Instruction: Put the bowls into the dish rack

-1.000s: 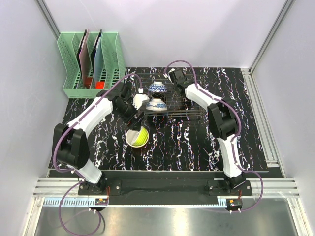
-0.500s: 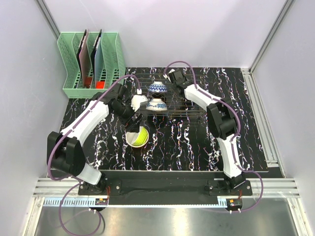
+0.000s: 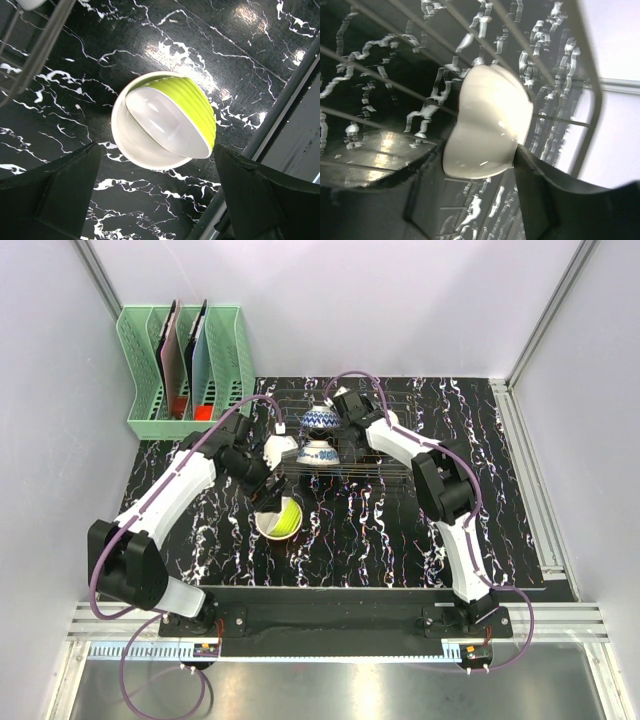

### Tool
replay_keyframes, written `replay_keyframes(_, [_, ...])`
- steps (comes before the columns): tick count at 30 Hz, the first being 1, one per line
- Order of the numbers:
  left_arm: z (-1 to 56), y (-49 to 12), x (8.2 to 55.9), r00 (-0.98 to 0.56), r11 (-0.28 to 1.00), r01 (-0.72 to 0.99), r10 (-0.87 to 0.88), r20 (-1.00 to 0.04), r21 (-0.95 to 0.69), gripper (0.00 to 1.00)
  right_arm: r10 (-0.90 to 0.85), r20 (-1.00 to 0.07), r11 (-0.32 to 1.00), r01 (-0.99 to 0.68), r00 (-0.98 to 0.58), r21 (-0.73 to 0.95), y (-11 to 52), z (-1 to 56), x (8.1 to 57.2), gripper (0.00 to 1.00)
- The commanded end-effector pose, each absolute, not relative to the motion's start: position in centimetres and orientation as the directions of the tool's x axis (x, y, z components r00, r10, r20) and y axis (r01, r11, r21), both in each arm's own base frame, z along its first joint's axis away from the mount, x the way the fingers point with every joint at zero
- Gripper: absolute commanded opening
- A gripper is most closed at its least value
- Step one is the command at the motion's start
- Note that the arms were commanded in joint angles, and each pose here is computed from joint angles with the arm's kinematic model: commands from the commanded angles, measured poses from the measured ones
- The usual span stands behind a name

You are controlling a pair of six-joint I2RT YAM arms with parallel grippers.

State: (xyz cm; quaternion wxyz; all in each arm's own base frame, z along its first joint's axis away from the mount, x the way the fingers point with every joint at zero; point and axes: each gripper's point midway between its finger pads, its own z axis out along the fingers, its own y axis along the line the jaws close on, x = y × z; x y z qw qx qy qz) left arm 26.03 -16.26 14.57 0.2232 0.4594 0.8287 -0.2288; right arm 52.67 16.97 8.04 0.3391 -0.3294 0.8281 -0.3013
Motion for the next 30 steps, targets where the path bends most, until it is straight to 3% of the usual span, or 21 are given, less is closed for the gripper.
replay_keyframes(1, [15.5, -16.7, 25.5, -0.439, 0.439, 0.884, 0.653, -0.618, -0.164, 0.99, -0.759, -0.291, 0.597, -0.444, -0.583, -0.669, 17.5, 2.8, 50.6, 0.67])
replay_keyframes(4, [15.5, -16.7, 25.2, -0.435, 0.43, 0.887, 0.655, -0.619, -0.168, 0.99, -0.76, -0.277, 0.591, -0.446, -0.588, -0.672, 17.2, 2.5, 50.3, 0.78])
replay_keyframes(7, [15.6, -16.8, 25.1, -0.429, 0.421, 0.891, 0.656, -0.621, -0.17, 0.99, -0.761, -0.266, 0.585, -0.448, -0.592, -0.676, 16.9, 2.3, 50.0, 0.82])
replay_keyframes(11, [15.8, -17.4, 24.3, -0.415, 0.381, 0.903, 0.647, -0.64, -0.201, 0.99, -0.753, -0.273, 0.591, -0.433, -0.598, -0.681, 16.6, 3.0, 49.7, 0.83])
replay_keyframes(17, [16.1, -18.6, 23.1, -0.393, 0.298, 0.919, 0.621, -0.678, -0.26, 0.99, -0.729, -0.367, 0.638, -0.38, -0.578, -0.669, 16.8, 7.5, 49.8, 0.85])
replay_keyframes(25, [13.1, -19.0, 23.1, -0.442, 0.287, 0.896, 0.64, -0.628, -0.338, 0.99, -0.697, -0.471, 0.693, -0.338, -0.541, -0.637, 17.5, 12.5, 49.8, 0.86])
replay_keyframes(30, [11.8, -19.2, 23.3, -0.458, 0.289, 0.887, 0.647, -0.609, -0.361, 0.99, -0.691, -0.485, 0.701, -0.334, -0.536, -0.63, 17.6, 13.6, 49.7, 0.86])
